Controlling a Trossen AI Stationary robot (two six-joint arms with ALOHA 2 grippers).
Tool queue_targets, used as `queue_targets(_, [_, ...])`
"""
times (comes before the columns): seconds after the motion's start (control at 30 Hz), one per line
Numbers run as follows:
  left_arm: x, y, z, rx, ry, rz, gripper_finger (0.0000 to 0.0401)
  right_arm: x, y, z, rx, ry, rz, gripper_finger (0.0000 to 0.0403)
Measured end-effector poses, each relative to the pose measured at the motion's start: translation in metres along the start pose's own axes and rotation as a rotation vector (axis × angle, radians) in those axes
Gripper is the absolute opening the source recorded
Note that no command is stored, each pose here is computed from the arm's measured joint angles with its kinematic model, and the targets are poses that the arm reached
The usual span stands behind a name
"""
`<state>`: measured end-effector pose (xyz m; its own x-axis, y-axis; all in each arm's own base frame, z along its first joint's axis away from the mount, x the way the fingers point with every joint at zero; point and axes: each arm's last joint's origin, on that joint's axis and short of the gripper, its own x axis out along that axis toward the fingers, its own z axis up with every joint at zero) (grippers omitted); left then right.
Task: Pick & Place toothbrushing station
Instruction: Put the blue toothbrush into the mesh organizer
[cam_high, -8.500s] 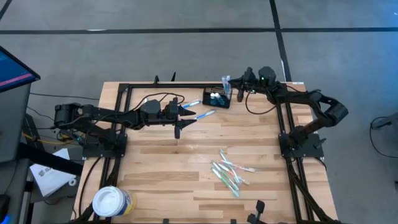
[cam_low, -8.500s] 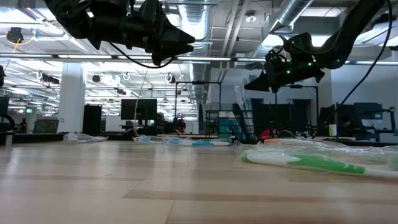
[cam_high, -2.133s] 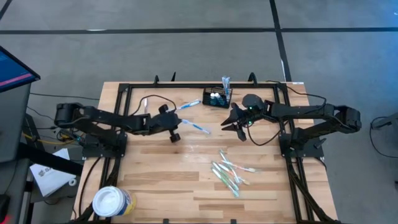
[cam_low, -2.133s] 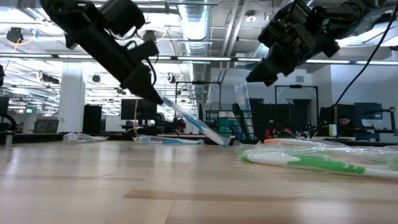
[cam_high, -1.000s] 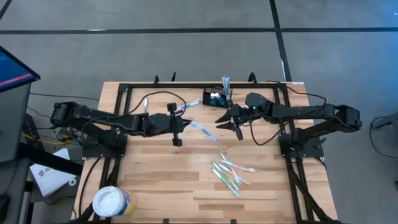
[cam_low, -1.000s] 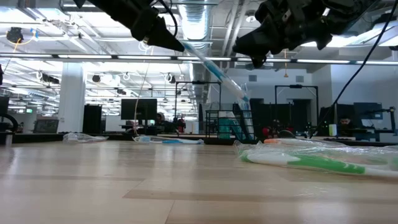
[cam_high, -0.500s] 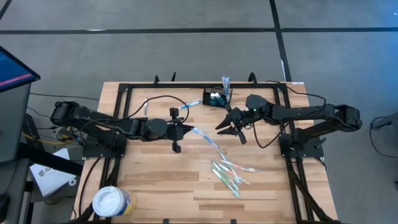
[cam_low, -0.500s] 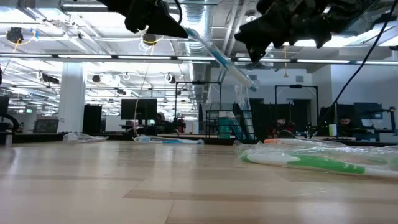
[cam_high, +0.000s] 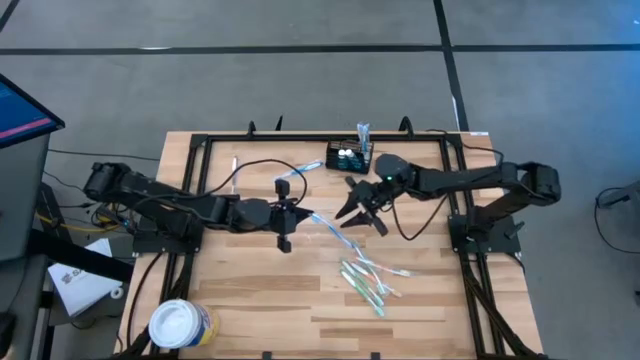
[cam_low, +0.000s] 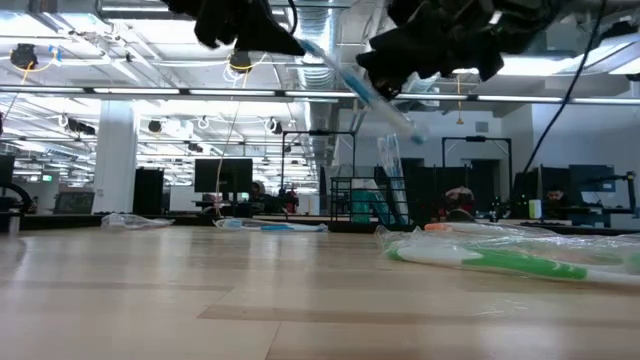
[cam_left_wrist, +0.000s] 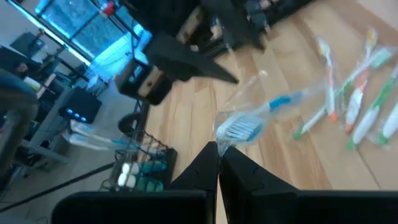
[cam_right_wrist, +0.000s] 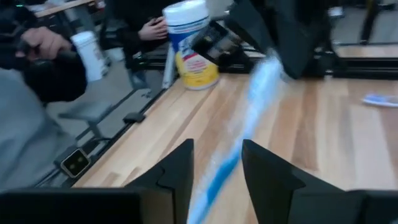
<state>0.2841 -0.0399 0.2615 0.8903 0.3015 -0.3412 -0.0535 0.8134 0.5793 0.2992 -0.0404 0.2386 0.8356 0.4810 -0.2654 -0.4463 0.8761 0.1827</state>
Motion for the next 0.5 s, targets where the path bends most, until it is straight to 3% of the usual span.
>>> queue_targets(0.27, [0.006, -0.008, -0.003, 0.016, 0.022, -0.020, 0.0000, 0.024, -0.019, -0.001, 0.047, 0.063, 0.022, 0.0184])
queue_targets(0.5, [0.006, -0.009, -0.003, 0.017, 0.021, -0.023, 0.0000, 0.043, -0.026, 0.000, 0.058, 0.083, 0.057, 0.0200])
